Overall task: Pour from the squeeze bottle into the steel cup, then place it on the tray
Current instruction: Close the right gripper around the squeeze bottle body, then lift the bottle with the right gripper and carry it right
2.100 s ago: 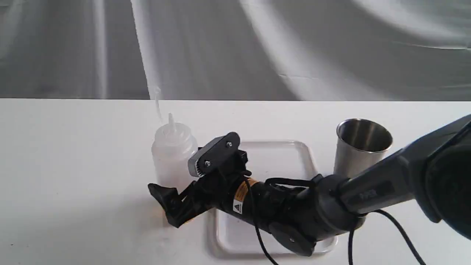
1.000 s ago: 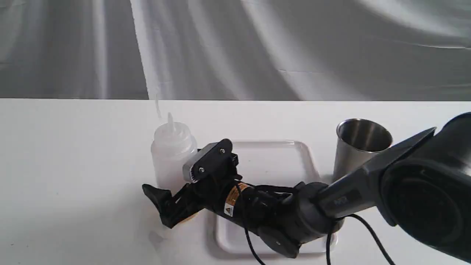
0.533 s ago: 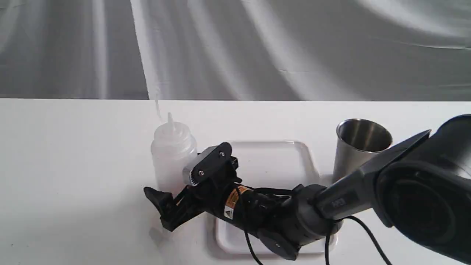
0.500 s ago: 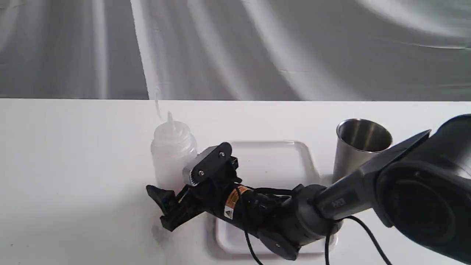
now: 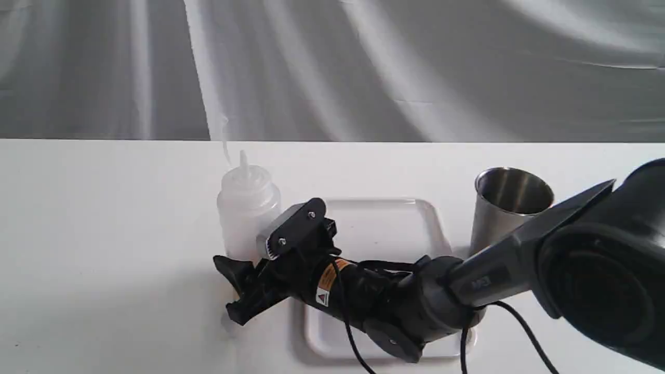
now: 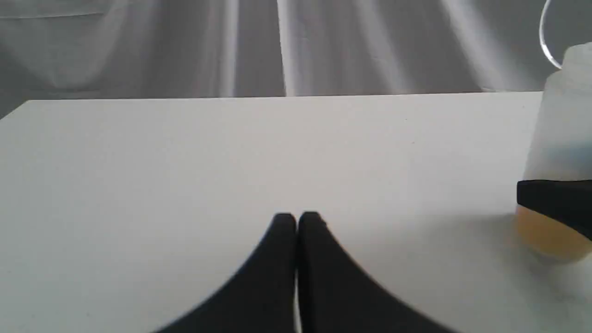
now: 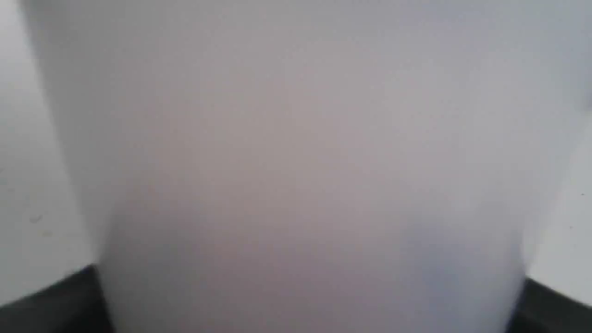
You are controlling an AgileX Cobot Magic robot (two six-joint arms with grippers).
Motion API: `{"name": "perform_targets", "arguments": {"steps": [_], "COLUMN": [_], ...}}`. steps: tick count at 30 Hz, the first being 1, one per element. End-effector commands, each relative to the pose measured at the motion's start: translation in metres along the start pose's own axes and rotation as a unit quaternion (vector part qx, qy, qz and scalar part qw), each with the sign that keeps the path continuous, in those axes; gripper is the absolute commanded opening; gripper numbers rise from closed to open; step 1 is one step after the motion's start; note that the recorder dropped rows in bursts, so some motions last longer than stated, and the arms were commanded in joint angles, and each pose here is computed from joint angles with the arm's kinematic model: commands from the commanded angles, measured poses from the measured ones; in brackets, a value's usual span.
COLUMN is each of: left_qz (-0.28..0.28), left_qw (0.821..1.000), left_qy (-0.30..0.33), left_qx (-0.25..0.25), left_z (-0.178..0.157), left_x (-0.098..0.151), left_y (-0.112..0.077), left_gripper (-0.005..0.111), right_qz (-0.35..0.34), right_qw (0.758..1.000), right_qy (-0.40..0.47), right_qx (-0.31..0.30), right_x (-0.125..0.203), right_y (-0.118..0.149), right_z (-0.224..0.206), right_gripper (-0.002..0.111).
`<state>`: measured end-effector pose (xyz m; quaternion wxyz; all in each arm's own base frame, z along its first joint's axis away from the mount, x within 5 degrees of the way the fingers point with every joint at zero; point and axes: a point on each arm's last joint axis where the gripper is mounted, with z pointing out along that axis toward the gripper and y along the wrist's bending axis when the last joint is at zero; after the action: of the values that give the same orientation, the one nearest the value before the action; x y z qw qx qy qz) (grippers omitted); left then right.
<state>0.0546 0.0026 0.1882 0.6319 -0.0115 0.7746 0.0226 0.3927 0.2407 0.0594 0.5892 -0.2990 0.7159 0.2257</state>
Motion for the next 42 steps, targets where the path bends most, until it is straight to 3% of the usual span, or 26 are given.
{"name": "perform_targets", "arguments": {"steps": [1,15,31,42], "left_qz": [0.0,0.0,-0.001,0.0], "left_qw": [1.0,1.0,1.0,1.0], "left_qy": [-0.004,-0.004,-0.004,-0.004], "left_qx": [0.004,0.004,0.004,0.004], "left_z": [0.0,0.0,0.0,0.0], "left_x": [0.0,0.0,0.0,0.0], "left_y": [0.0,0.0,0.0,0.0], "left_gripper": [0.0,0.0,0.0,0.0], "right_qz": [-0.011,-0.041,-0.095,-0.101], "right_qw": [0.999,0.995,0.986,0.988], "right_qy": [-0.036,-0.083,-0.123,-0.095], "right_qx": [0.001,0.024,0.052,0.075], "right_x": [-0.029,-0.129,-0.25,-0.29], "right_y": [-0.002,-0.007,-0.001,0.003], "right_z": [-0.002,-0.028,-0.102,-0.148], "right_gripper": [0.0,0.0,0.0,0.0]}}
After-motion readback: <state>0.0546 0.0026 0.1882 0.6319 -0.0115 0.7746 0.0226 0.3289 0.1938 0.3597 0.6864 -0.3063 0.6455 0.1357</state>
